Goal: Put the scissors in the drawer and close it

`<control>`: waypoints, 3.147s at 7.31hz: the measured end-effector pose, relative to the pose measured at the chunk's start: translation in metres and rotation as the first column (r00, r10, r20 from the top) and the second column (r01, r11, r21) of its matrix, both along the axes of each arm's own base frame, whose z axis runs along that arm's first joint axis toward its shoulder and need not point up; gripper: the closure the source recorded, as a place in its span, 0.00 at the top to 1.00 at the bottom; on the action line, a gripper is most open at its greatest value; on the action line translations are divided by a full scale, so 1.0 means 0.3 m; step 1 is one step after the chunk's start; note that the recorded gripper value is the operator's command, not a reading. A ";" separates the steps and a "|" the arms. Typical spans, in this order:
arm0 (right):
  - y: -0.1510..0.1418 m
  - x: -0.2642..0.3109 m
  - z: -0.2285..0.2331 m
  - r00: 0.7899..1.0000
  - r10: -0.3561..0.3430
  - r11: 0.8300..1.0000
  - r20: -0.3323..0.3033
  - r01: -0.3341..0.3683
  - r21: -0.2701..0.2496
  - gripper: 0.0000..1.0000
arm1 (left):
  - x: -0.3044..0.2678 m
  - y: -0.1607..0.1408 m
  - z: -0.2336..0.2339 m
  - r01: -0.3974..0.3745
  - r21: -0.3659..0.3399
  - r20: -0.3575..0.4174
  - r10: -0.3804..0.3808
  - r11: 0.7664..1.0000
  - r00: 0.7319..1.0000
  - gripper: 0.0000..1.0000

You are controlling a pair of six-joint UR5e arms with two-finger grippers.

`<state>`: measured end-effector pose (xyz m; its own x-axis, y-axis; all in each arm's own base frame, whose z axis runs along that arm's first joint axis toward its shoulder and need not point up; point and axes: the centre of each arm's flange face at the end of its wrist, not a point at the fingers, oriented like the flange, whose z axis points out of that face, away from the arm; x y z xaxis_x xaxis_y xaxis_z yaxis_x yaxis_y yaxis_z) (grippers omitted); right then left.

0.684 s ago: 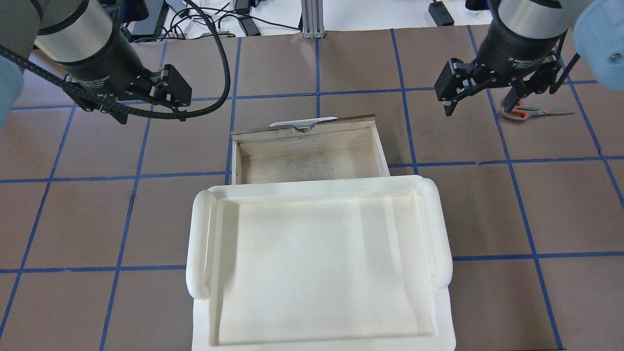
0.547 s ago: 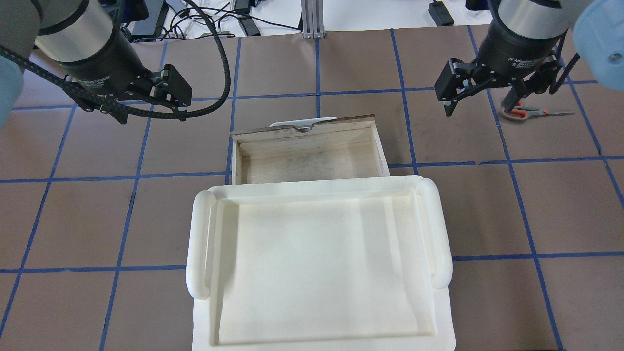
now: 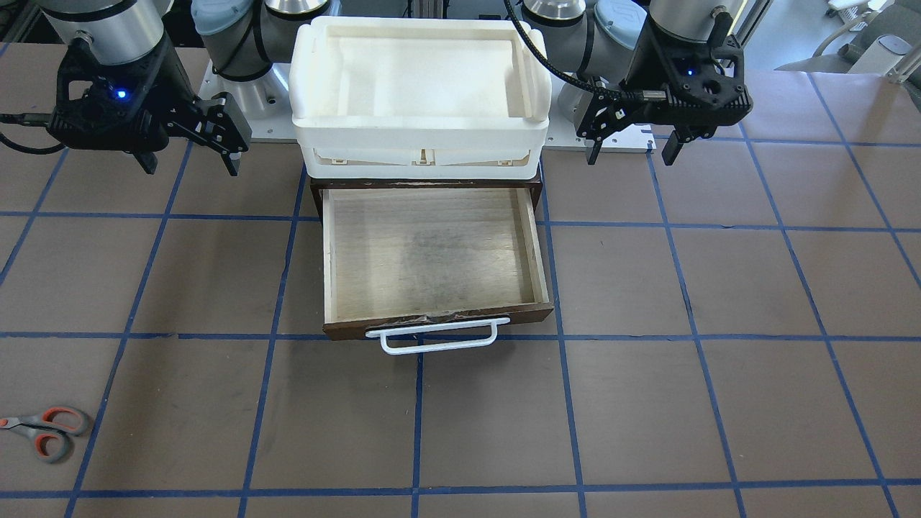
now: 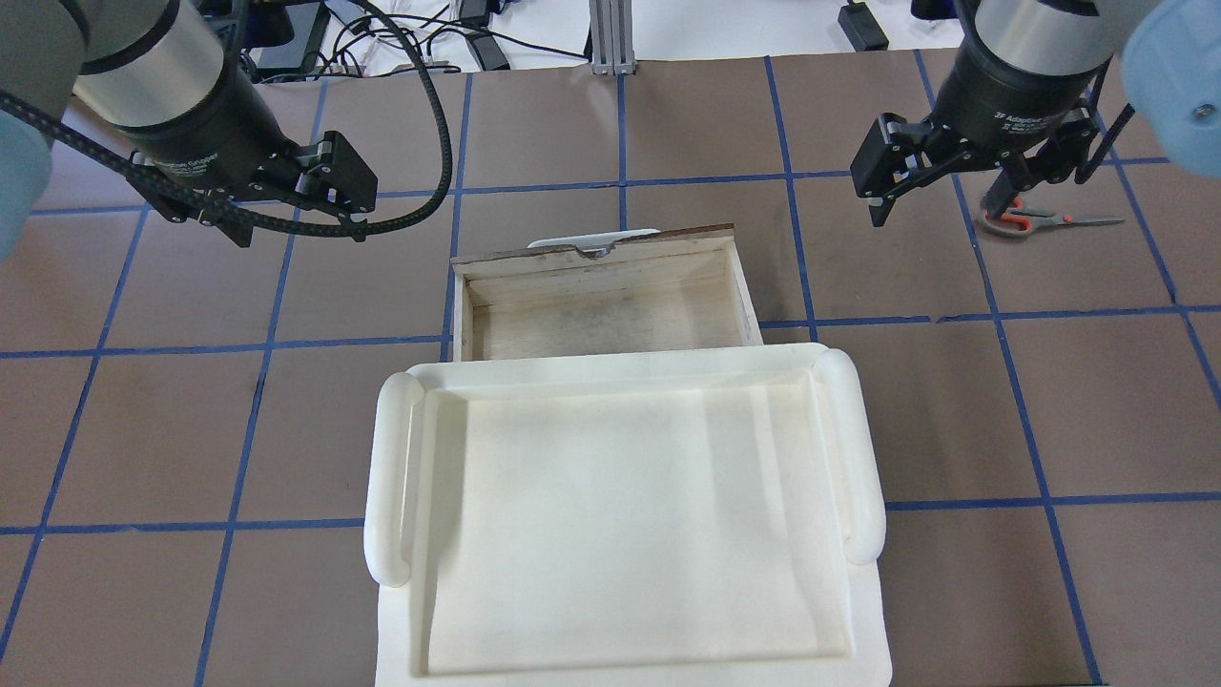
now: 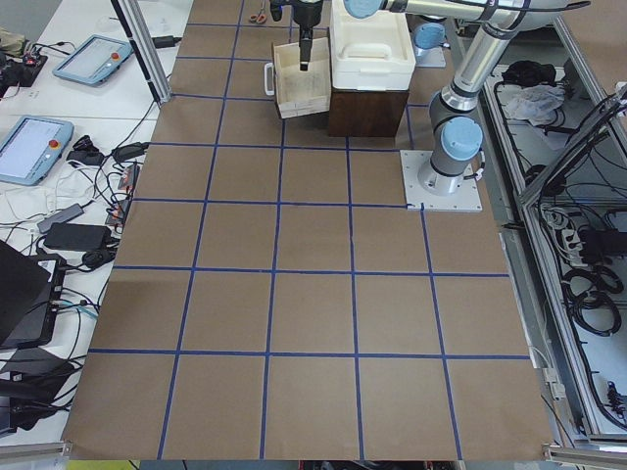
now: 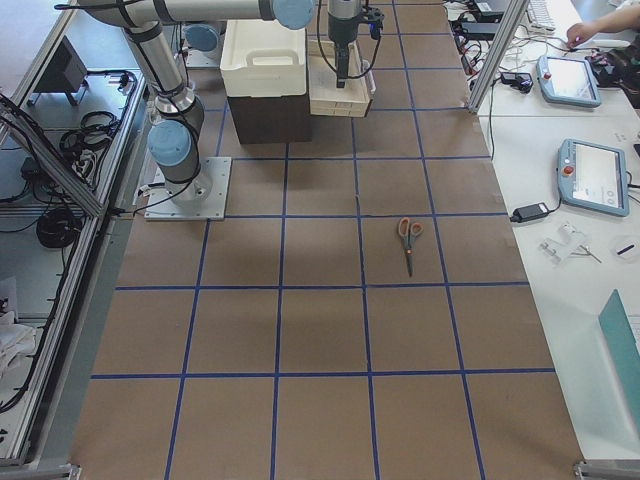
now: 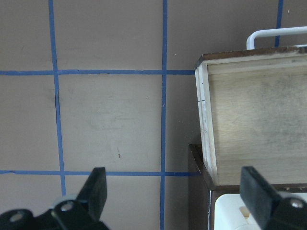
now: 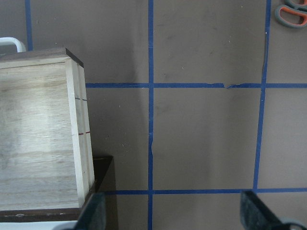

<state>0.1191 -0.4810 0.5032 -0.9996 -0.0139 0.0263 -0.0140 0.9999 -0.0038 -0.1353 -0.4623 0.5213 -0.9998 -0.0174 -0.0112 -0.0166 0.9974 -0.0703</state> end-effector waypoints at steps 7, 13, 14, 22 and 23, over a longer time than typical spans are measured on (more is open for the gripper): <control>-0.010 -0.001 -0.010 1.000 0.006 1.000 -0.001 -0.006 0.001 1.00 | 0.000 -0.001 0.003 0.000 -0.003 0.000 0.000 1.000 1.000 1.00; -0.022 -0.018 -0.019 1.000 0.002 1.000 -0.005 -0.002 0.005 1.00 | 0.002 -0.003 0.000 -0.001 -0.002 -0.001 0.001 1.000 1.000 1.00; -0.027 -0.023 -0.022 1.000 0.015 1.000 -0.007 -0.015 0.005 1.00 | 0.001 -0.003 0.001 -0.001 -0.003 -0.001 0.001 1.000 1.000 1.00; -0.265 -0.371 -0.215 0.763 0.647 0.763 -0.005 -0.646 0.011 1.00 | 0.013 -0.006 0.001 -0.007 -0.003 0.000 0.007 1.000 1.000 1.00; -0.310 -0.432 -0.266 0.704 0.710 0.705 -0.010 -0.710 0.008 1.00 | 0.013 -0.007 0.000 -0.007 -0.002 -0.001 0.007 1.000 1.000 1.00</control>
<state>-0.0105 -0.5741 0.4232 -0.6940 -0.7191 0.0361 -0.7195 0.6945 0.0042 -0.1315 -0.4644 0.5212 -0.9996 -0.0248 -0.0104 -0.0240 0.9971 -0.0723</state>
